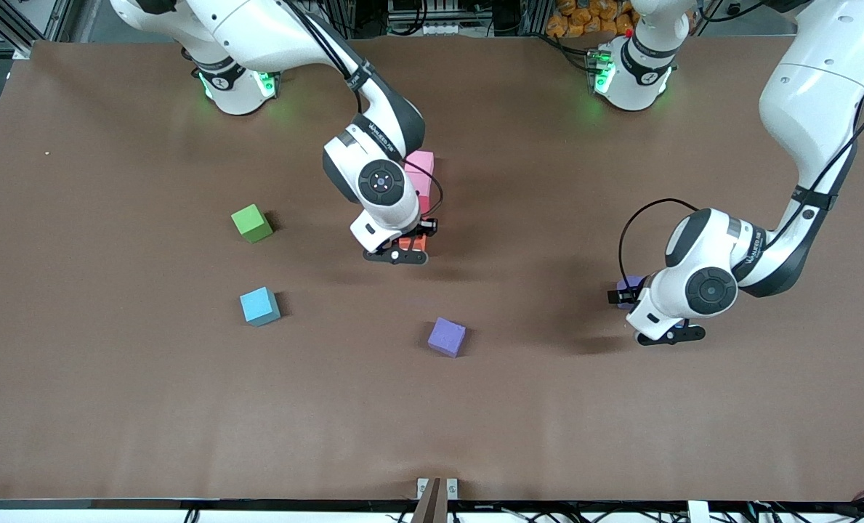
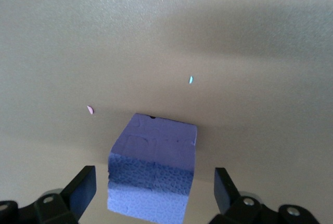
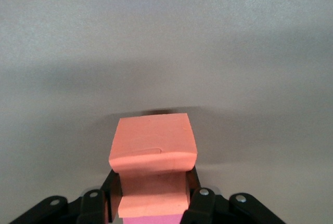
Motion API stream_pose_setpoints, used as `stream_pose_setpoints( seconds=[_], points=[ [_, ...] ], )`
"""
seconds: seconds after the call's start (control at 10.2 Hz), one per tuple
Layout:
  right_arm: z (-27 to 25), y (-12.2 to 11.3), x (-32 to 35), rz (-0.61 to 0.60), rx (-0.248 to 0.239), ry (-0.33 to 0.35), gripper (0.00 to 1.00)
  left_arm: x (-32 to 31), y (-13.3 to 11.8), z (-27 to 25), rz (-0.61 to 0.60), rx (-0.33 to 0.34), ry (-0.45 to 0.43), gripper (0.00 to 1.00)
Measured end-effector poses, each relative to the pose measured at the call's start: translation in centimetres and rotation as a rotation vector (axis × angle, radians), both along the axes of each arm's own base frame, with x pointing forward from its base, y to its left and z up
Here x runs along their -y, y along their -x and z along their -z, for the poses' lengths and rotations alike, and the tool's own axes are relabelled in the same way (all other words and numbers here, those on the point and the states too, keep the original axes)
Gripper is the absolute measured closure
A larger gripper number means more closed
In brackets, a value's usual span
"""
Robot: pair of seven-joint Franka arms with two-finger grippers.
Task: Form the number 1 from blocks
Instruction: 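Grasp blue with the left gripper while the right gripper releases orange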
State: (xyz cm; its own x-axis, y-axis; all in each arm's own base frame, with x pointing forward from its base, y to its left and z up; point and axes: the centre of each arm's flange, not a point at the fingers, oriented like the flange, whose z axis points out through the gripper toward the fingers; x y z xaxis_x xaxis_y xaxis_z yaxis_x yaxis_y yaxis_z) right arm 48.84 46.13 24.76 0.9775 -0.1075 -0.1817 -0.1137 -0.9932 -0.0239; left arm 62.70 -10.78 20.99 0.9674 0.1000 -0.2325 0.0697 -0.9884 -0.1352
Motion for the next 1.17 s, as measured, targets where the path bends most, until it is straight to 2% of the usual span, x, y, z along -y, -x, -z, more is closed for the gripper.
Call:
stream_pose_setpoints(
  seconds=[0.2, 0.68, 0.88, 0.98, 1.07, 1.17],
  points=[
    [0.3, 0.0, -0.2, 0.027, -0.003, 0.005, 0.47, 0.0, 0.4, 1.1, 0.024, 0.004, -0.01, 0.0],
    [1.2, 1.7, -2.1, -0.005, -0.01, 0.012, 0.47, -0.7, 0.7, 1.9, 0.035, 0.033, 0.002, 0.0],
    [1.2, 2.0, -2.4, -0.025, 0.0, 0.021, 0.47, -0.8, 0.7, 1.7, 0.067, 0.032, 0.005, 0.11],
    [1.2, 2.1, -2.4, -0.034, 0.006, 0.027, 0.47, -0.9, 0.7, 1.4, 0.073, 0.032, 0.003, 0.23],
    [1.3, 2.1, -2.4, -0.043, 0.013, 0.035, 0.47, -0.9, 0.6, 1.1, 0.073, 0.033, -0.001, 0.4],
    [1.3, 2.0, -2.4, -0.051, 0.018, 0.043, 0.47, -0.8, 0.6, 0.8, 0.074, 0.038, -0.003, 0.41]
  ],
)
